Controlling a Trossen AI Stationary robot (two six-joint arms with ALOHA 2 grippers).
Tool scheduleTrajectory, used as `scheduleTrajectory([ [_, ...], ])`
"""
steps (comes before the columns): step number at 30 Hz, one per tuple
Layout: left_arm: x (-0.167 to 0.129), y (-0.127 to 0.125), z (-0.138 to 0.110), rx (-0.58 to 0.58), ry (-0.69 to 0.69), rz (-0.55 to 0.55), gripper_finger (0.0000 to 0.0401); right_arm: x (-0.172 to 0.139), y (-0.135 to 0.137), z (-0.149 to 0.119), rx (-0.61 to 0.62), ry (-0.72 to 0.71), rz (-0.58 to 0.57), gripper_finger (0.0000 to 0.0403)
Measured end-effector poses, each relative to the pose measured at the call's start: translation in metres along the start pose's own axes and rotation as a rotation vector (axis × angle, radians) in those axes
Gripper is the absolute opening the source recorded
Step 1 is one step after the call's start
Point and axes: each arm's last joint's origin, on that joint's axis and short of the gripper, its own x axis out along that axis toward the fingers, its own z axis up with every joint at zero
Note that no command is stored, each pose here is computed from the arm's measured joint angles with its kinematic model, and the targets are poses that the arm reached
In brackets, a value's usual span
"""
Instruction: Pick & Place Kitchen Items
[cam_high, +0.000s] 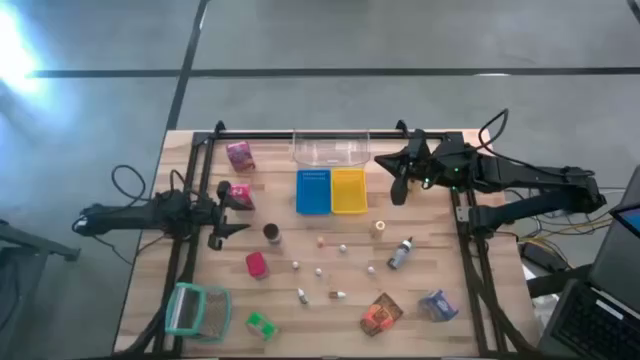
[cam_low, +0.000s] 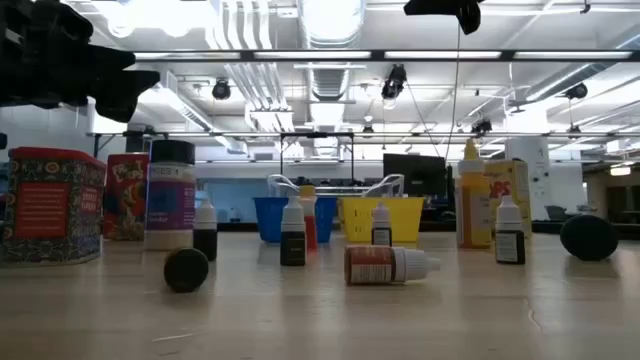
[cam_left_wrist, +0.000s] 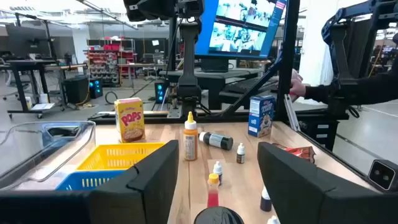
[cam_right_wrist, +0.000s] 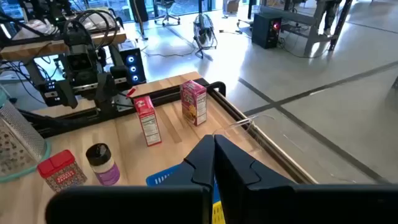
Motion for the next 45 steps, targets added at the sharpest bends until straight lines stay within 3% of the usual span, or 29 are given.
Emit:
scheduleTrajectory([
  [23, 0.0, 0.0, 0.0, 0.0, 0.0, 0.0, 0.0226, 0.0, 0.0, 0.001, 0.004, -0.008, 0.001, 0.0008],
  [29, 0.0, 0.0, 0.0, 0.0, 0.0, 0.0, 0.0226, -0.001, 0.003, 0.02, 0.042, -0.202, 0.032, 0.0008],
  [34, 0.0, 0.0, 0.0, 0.0, 0.0, 0.0, 0.0226, -0.003, 0.004, 0.026, -0.075, -0.268, 0.028, 0.0008],
  [45, 0.0, 0.0, 0.0, 0.0, 0.0, 0.0, 0.0226, -0.001, 0.005, 0.012, -0.156, -0.129, 0.036, 0.0008],
])
